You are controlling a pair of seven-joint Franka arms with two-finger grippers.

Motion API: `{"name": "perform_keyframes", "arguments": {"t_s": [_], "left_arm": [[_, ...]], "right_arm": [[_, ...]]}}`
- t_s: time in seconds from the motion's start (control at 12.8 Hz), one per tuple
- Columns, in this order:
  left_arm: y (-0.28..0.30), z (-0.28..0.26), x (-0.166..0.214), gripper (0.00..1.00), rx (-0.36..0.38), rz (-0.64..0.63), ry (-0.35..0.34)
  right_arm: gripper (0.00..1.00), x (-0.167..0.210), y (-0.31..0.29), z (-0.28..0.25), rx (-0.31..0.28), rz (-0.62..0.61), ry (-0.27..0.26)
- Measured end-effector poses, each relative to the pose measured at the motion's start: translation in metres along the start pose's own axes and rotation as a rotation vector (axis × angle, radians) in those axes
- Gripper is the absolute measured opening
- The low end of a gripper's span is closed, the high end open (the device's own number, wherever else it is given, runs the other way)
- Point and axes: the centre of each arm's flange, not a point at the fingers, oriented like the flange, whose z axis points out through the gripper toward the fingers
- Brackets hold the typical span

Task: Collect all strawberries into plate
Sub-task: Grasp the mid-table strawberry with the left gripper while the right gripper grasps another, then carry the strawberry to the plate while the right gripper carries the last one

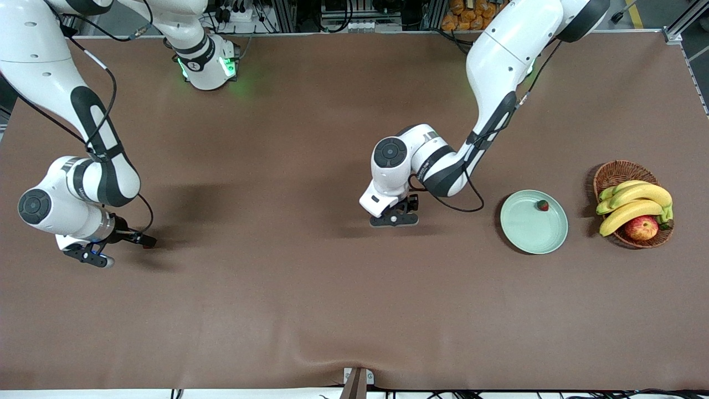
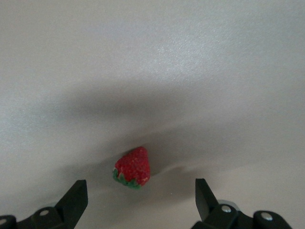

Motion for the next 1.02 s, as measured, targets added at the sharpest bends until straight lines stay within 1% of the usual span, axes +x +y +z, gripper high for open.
{"name": "perform_keyframes", "arguments": {"t_s": [0.08, 0.23, 0.31, 0.39, 0.55, 0.62, 0.7, 0.78, 0.86, 0.94, 1.02], "left_arm": [[0.002, 0.008, -0.001, 0.84, -0.016, 0.0, 0.001], [0.0, 0.019, 0.0, 0.79, -0.029, -0.006, -0.001], [-0.001, 0.019, 0.003, 0.73, -0.035, -0.01, 0.002], [-0.003, 0.018, 0.005, 0.72, -0.036, -0.015, 0.004], [-0.007, 0.018, 0.009, 0.67, -0.036, -0.024, 0.004], [-0.008, 0.017, 0.011, 0.59, -0.038, -0.025, 0.005], [-0.008, 0.017, 0.011, 0.59, -0.038, -0.026, 0.005], [-0.008, 0.016, 0.012, 0.5, -0.04, -0.027, 0.006], [-0.008, 0.016, 0.012, 0.45, -0.041, -0.027, 0.007], [-0.008, 0.016, 0.012, 0.45, -0.041, -0.027, 0.007], [-0.008, 0.015, 0.013, 0.38, -0.042, -0.029, 0.008]], "right_arm": [[1.0, 0.0, 0.0, 0.003, 0.002, 0.002, -0.003], [1.0, -0.001, 0.0, 0.01, 0.006, 0.008, -0.013], [1.0, -0.001, 0.0, 0.015, 0.009, 0.012, -0.018], [1.0, 0.0, 0.0, 0.019, 0.01, 0.015, -0.019], [1.0, 0.001, 0.0, 0.022, 0.012, 0.017, -0.019], [1.0, 0.001, 0.0, 0.023, 0.013, 0.018, -0.02], [0.95, 0.001, 0.0, 0.023, 0.013, 0.018, -0.02], [0.94, 0.001, 0.0, 0.023, 0.013, 0.019, -0.02], [0.84, 0.002, 0.0, 0.023, 0.014, 0.019, -0.019], [0.71, 0.003, -0.001, 0.022, 0.014, 0.019, -0.017], [0.59, 0.003, -0.001, 0.022, 0.015, 0.019, -0.015]]}}
